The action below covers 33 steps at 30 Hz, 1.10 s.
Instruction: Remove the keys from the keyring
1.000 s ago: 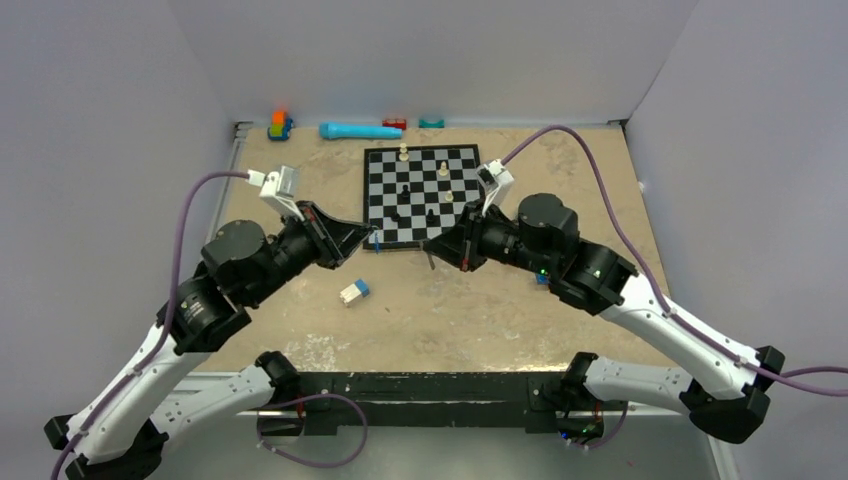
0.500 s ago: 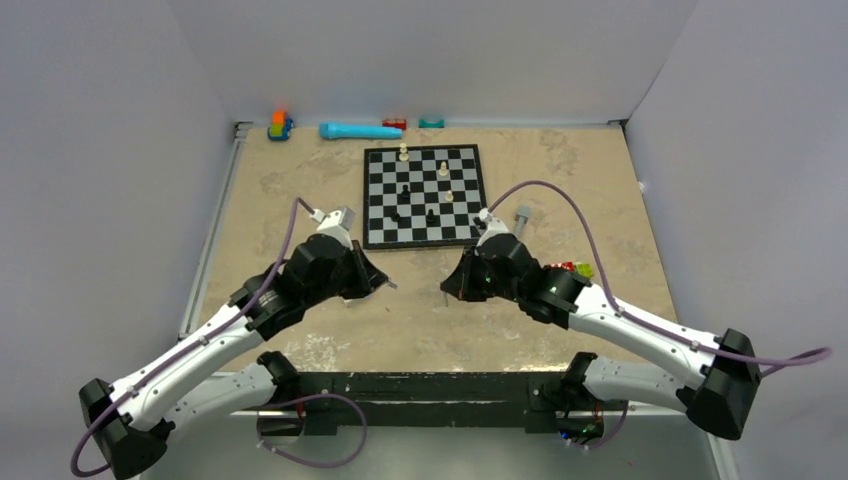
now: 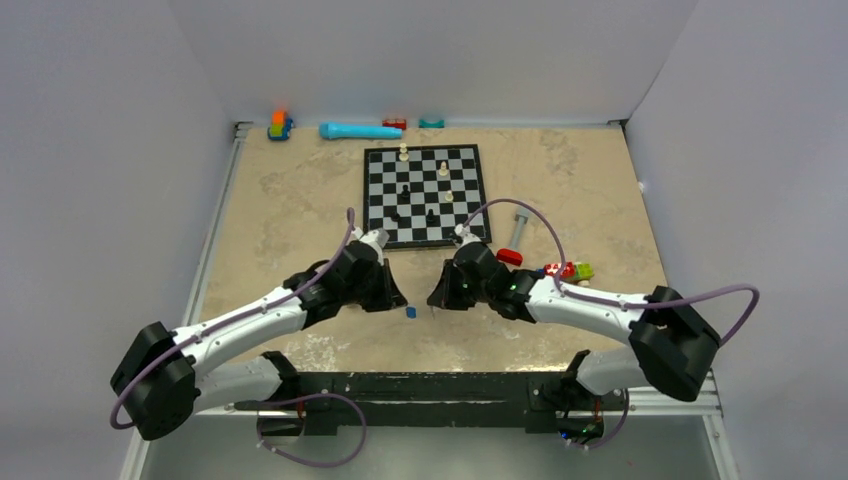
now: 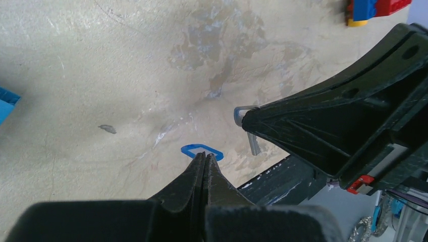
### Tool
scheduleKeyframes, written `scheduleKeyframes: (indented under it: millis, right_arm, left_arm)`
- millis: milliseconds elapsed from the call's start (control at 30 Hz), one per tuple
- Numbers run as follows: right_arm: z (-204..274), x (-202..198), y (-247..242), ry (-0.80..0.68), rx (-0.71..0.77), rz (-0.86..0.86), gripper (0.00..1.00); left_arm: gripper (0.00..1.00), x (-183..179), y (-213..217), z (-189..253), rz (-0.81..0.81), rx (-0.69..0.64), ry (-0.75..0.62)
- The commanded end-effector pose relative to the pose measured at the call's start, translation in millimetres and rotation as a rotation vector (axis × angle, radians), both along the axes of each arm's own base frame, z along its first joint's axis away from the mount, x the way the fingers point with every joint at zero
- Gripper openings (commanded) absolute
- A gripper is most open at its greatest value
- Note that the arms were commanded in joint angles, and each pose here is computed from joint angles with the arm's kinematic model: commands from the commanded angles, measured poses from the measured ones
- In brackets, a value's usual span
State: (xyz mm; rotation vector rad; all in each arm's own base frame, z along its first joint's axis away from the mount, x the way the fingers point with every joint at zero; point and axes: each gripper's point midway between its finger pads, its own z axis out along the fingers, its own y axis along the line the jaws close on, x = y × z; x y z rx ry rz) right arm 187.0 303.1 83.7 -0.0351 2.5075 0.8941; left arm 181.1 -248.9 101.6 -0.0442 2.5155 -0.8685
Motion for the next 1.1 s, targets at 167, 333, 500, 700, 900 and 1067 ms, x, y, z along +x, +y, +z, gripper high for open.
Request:
scheduleKeyframes:
  millis: [167,333,500,700,900,1067]
  right_arm:
    - [-21,16,5,-0.006,0.020,0.012,0.00]
    - [-41,15,-1,0.025,0.004,0.021,0.00]
    - [-49,16,-8,0.038,-0.018,0.018,0.03]
    - [-48,13,-14,0.043,-0.038,0.014,0.30]
    - [-31,13,-27,0.020,-0.081,-0.015,0.67]
    - [11,19,-39,-0.054,-0.109,-0.036,0.75]
  left_arm:
    - [0.00,-1,-14,-32,-0.046,-0.012,0.033]
    - [0.00,-2,-11,-49,-0.043,0.025,0.053]
    - [0.02,-1,-9,-55,-0.045,0.052,0.062]
    - [0.36,-2,-5,-55,-0.039,0.065,0.056]
    - [0.81,2,5,-29,-0.024,0.090,0.003]
    - [0.86,5,16,16,-0.009,0.098,-0.076]
